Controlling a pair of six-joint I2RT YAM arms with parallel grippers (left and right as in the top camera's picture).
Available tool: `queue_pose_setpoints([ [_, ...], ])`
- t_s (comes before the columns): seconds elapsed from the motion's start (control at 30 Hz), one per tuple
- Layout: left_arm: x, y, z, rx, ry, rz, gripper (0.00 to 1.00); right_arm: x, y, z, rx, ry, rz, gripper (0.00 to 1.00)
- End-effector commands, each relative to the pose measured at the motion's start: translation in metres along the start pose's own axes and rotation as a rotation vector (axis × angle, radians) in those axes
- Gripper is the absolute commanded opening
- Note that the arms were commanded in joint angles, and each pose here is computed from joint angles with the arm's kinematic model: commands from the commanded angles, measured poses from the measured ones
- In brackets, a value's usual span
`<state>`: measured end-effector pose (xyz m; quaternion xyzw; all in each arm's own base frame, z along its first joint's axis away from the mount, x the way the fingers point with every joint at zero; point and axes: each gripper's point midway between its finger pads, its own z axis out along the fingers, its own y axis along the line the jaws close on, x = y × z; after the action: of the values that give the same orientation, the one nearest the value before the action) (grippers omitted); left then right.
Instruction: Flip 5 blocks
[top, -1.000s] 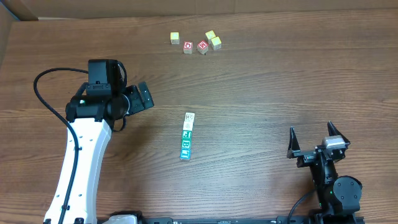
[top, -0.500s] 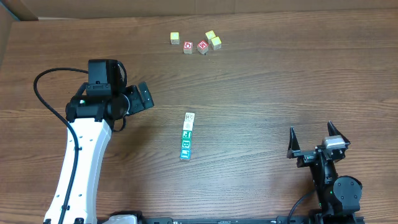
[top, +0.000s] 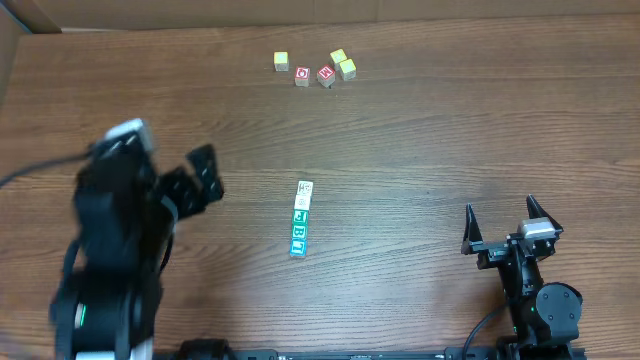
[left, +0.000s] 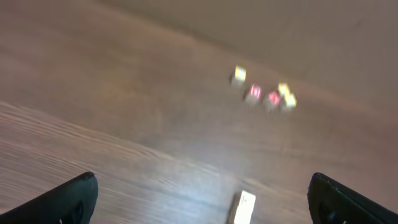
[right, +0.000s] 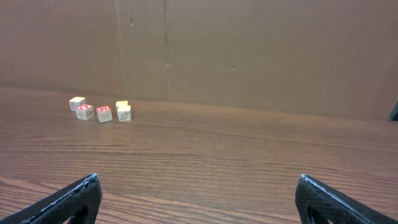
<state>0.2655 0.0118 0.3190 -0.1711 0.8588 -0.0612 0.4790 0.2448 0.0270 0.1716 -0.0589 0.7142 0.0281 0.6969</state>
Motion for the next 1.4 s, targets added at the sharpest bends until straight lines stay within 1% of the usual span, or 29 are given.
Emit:
queue_pose_setpoints([
  [0.0, -0.004, 0.012, -0.031, -0.043, -0.080, -0.010, 1.00, 0.002, 0.000, 0.000, -0.002, -0.005, -0.007, 1.00],
  [0.1, 0.010, 0.019, -0.050, -0.047, -0.068, -0.009, 1.00, 0.002, 0.000, 0.000, -0.002, -0.005, -0.007, 1.00],
  [0.2, 0.033, 0.028, -0.072, -0.057, -0.041, -0.006, 1.00, 0.002, 0.000, 0.000, -0.002, -0.005, -0.007, 1.00],
  [0.37, 0.069, 0.043, -0.096, -0.070, -0.006, -0.004, 1.00, 0.002, 0.000, 0.000, -0.002, -0.005, -0.007, 1.00],
  [0.57, 0.099, 0.054, -0.100, -0.050, -0.060, -0.009, 1.00, 0.002, 0.000, 0.000, -0.002, -0.005, -0.007, 1.00],
  [0.67, 0.106, 0.056, -0.095, -0.029, -0.115, -0.013, 1.00, 0.002, 0.000, 0.000, -0.002, -0.005, -0.007, 1.00],
  [0.77, 0.104, 0.055, -0.088, 0.008, -0.207, -0.021, 1.00, 0.002, 0.000, 0.000, -0.002, -0.005, -0.007, 1.00],
  [0.9, 0.087, 0.046, -0.079, 0.084, -0.380, -0.035, 1.00, 0.002, 0.000, 0.000, -0.002, -0.005, -0.007, 1.00],
  [1.03, 0.054, 0.030, -0.073, 0.172, -0.558, -0.044, 1.00, 0.002, 0.000, 0.000, -0.002, -0.005, -0.007, 1.00],
  [1.2, 0.008, 0.007, -0.088, 0.331, -0.883, -0.050, 1.00, 0.002, 0.000, 0.000, -0.002, -0.005, -0.007, 1.00],
  [1.3, 0.000, 0.003, -0.096, 0.404, -1.062, -0.055, 1.00, 0.002, 0.000, 0.000, -0.003, -0.005, -0.007, 1.00],
  [1.37, 0.005, 0.005, -0.090, 0.415, -1.094, -0.057, 1.00, 0.002, 0.000, 0.000, -0.002, -0.005, -0.007, 1.00],
])
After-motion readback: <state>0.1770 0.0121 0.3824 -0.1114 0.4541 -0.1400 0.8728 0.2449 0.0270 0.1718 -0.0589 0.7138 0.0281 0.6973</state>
